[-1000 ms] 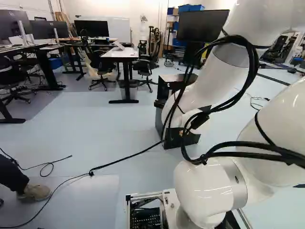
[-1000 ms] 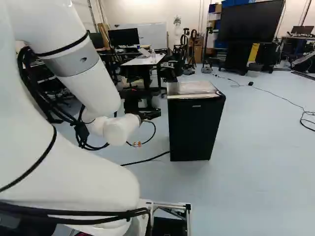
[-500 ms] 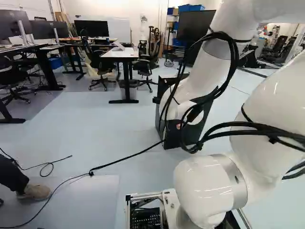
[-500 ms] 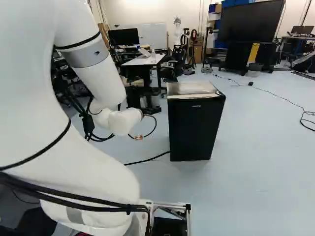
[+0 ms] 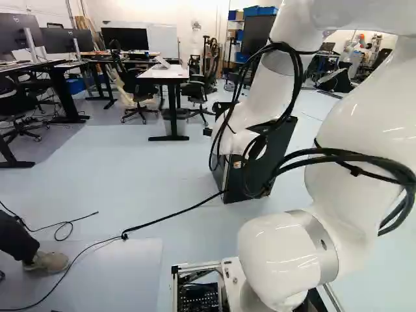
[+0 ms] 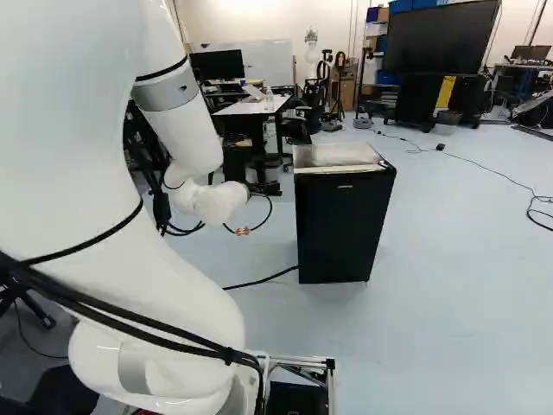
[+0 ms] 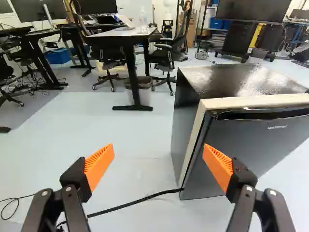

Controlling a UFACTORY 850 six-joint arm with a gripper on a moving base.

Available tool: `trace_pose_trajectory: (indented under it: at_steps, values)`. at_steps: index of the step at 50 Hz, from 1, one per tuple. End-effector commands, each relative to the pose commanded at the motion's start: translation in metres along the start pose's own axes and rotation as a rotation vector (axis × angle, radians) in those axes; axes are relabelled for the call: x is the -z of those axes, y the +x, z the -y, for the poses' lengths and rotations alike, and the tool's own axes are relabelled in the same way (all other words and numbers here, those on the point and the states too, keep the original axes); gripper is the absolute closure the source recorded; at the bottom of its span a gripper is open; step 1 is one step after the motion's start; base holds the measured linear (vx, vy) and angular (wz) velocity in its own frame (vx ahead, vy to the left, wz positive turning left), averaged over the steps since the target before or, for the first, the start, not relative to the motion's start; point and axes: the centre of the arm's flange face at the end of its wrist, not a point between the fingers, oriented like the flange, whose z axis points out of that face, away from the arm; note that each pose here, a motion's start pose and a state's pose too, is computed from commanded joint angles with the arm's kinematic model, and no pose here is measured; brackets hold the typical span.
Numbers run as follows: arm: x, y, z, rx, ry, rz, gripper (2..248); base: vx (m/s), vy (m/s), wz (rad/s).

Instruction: Open the fridge door

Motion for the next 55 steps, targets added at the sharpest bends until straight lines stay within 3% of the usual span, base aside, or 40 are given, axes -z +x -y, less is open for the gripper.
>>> trace_pose_trajectory:
  at_steps: [26, 55]
  values:
    - [-0.042, 0.012, 0.019, -0.028, -0.006, -0.005, 3, 0.000, 0.000, 0.000]
    - [-0.090, -0.001, 0.019, -0.085, -0.085, 0.009, 3, 0.000, 0.000, 0.000]
